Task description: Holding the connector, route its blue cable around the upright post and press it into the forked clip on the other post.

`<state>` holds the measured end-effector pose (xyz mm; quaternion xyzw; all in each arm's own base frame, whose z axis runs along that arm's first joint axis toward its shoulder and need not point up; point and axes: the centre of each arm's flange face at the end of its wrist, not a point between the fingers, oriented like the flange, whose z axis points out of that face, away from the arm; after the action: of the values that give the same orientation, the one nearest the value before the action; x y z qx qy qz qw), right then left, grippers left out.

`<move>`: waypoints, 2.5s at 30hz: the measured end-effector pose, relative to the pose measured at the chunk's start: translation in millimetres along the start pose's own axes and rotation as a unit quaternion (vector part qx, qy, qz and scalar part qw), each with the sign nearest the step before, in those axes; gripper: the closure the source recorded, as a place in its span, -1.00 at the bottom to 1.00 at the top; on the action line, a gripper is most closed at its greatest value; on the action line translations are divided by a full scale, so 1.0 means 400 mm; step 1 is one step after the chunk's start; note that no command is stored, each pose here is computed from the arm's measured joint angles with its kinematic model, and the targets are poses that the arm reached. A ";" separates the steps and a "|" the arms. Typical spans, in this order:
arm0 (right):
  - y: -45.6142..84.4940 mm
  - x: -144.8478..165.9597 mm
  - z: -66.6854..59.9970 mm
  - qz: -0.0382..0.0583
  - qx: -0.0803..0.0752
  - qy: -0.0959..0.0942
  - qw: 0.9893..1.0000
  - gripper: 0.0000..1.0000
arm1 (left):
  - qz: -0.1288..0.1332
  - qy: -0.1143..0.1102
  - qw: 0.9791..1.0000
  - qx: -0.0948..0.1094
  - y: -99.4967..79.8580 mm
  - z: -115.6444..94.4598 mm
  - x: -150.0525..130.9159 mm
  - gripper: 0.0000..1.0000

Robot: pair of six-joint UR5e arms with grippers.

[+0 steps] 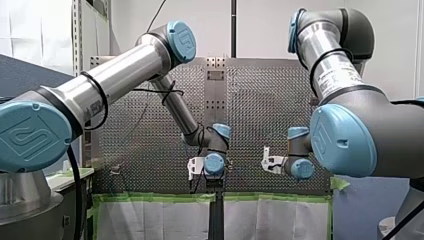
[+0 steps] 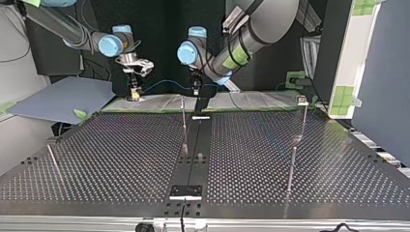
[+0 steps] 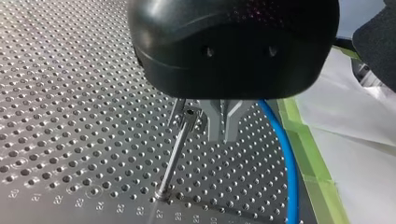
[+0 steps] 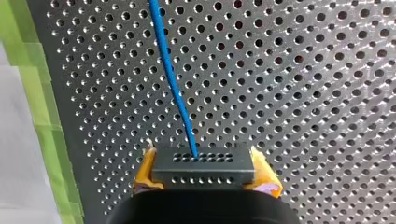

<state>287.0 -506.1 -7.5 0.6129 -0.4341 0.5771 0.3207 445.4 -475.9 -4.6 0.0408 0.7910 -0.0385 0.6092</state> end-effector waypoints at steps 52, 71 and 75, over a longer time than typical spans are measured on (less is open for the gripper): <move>0.032 0.039 0.083 0.011 -0.007 0.028 1.000 1.00 | -0.017 0.001 1.000 0.006 0.027 0.140 -0.039 0.83; 0.077 0.056 0.101 0.016 -0.045 0.034 0.998 1.00 | -0.025 0.002 1.000 0.001 0.064 0.215 -0.108 0.83; 0.081 0.058 0.105 0.017 -0.047 0.034 0.998 1.00 | -0.025 0.003 1.000 0.001 0.075 0.223 -0.110 0.83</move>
<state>274.6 -560.8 6.5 0.5698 -0.4600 0.5818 0.3539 545.7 -456.7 14.9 0.0215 0.7936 -0.0542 0.6056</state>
